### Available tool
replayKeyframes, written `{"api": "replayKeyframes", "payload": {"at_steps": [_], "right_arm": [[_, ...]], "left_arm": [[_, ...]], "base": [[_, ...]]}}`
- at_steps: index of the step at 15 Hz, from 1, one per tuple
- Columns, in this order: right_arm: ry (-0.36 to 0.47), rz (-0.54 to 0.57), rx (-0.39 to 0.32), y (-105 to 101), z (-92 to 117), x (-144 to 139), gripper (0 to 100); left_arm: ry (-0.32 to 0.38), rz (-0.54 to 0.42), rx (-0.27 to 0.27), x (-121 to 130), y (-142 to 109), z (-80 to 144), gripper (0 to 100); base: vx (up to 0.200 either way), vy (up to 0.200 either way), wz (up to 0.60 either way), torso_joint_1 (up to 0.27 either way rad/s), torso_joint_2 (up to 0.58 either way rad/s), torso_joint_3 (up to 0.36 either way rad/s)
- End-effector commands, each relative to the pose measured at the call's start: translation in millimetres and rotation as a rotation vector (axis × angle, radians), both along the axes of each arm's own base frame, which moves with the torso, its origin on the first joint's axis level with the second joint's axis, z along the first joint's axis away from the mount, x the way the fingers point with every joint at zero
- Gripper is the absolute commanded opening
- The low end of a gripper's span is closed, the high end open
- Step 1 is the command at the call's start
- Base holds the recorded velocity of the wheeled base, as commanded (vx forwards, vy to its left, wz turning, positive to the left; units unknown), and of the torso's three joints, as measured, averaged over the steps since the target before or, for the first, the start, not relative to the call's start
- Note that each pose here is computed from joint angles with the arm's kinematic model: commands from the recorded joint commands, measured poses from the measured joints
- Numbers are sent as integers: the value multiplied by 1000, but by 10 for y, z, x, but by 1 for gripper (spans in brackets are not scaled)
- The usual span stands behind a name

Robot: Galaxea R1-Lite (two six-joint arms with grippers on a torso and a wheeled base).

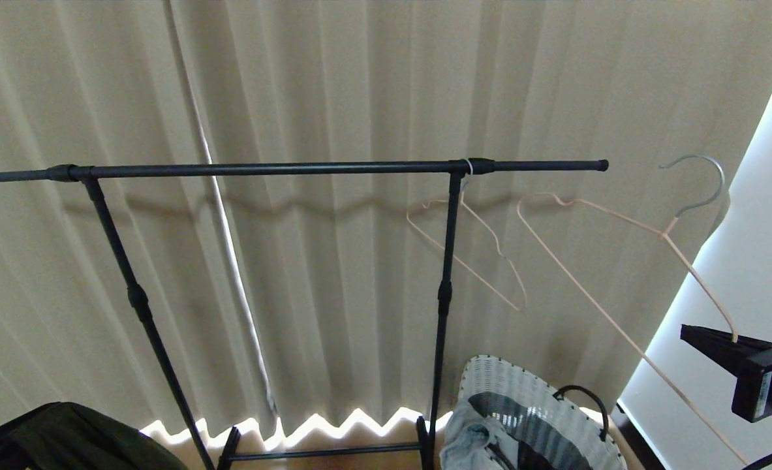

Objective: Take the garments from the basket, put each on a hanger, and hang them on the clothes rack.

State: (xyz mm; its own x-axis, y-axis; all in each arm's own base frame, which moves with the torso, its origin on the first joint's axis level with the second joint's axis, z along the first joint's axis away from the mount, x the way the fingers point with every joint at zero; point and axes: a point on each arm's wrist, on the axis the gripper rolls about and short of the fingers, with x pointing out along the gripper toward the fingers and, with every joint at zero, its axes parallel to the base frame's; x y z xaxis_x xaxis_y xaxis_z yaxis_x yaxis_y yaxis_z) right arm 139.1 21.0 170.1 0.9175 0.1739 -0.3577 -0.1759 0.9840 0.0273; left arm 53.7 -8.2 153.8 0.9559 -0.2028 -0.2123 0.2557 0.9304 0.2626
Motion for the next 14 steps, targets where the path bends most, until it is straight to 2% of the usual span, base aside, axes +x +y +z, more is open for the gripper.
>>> {"api": "replayKeyframes", "payload": {"at_steps": [1,12,14], "right_arm": [[-4,31,0,39,5,-18,0],[9,77,-4,105,-9,-20,0],[15,77,-5,105,-18,-20,0]], "left_arm": [[-2,0,0,0,0,2,0],[3,3,0,-1,2,-8,0],[11,-6,6,-11,-1,-54,0]], "base": [[0,200,0,2,2,2],[0,200,0,1,2,1],[0,0,0,0,0,0]]}}
